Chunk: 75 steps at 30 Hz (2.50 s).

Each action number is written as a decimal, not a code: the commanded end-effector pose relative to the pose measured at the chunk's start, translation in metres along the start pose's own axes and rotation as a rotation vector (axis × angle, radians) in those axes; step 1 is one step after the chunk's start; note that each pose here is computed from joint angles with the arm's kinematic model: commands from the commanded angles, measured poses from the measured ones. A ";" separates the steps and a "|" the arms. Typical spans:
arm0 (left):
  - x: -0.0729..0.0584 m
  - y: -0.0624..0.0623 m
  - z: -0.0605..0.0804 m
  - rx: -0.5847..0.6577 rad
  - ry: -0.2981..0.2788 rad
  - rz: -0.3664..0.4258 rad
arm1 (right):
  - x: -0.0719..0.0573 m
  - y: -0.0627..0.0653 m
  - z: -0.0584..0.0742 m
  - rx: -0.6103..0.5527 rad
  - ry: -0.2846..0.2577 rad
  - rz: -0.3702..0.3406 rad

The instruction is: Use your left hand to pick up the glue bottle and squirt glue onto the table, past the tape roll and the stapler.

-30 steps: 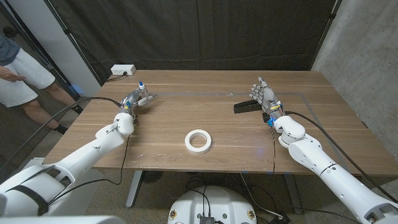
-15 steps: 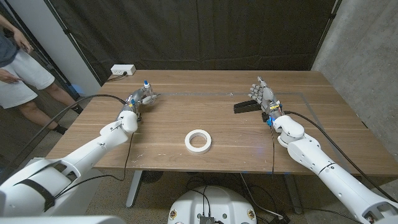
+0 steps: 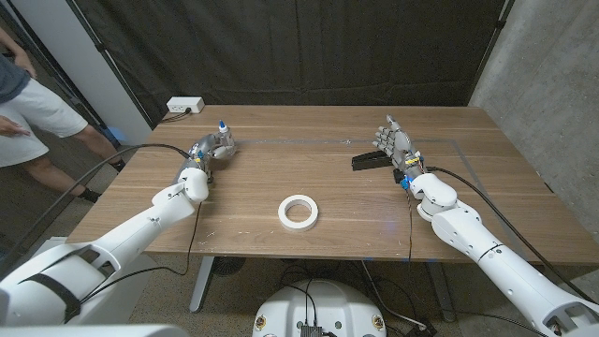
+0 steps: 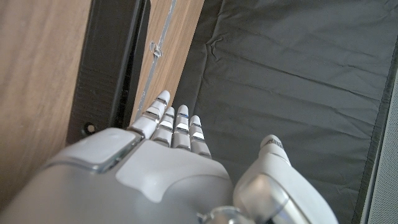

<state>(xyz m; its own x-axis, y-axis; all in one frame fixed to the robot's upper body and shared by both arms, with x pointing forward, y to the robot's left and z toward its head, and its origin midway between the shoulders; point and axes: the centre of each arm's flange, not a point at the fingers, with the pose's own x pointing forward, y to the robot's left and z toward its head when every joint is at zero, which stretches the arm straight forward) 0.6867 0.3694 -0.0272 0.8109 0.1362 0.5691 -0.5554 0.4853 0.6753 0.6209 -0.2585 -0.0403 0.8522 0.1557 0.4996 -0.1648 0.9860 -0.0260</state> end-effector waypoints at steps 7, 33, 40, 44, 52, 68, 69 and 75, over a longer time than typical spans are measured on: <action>0.002 0.000 0.002 -0.045 -0.004 0.047 | -0.005 0.001 0.000 -0.002 0.001 -0.008; -0.014 -0.007 -0.017 -0.085 0.062 0.014 | -0.001 0.008 0.006 -0.030 0.008 0.012; -0.012 -0.005 -0.013 -0.081 0.055 0.014 | -0.001 0.009 0.005 -0.024 0.008 0.009; -0.011 -0.002 -0.011 -0.077 0.047 0.026 | -0.002 0.009 0.005 -0.022 0.008 0.006; -0.006 0.002 -0.006 -0.073 0.027 0.035 | -0.002 0.009 0.003 -0.019 0.008 0.004; 0.007 -0.004 0.008 -0.106 -0.009 0.032 | -0.006 0.009 0.003 -0.014 0.003 -0.009; 0.007 -0.004 0.008 -0.112 -0.009 0.033 | -0.006 0.009 0.003 -0.016 0.002 -0.008; 0.007 -0.008 0.011 -0.150 -0.005 0.079 | -0.006 0.008 0.003 -0.016 0.001 -0.011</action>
<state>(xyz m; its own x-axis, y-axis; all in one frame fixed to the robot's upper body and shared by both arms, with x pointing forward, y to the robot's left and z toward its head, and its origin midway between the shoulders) 0.6872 0.3659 -0.0249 0.7894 0.1488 0.5956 -0.5629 0.5625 0.6056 0.6143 -0.2505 -0.0410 0.8558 0.1545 0.4937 -0.1550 0.9871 -0.0404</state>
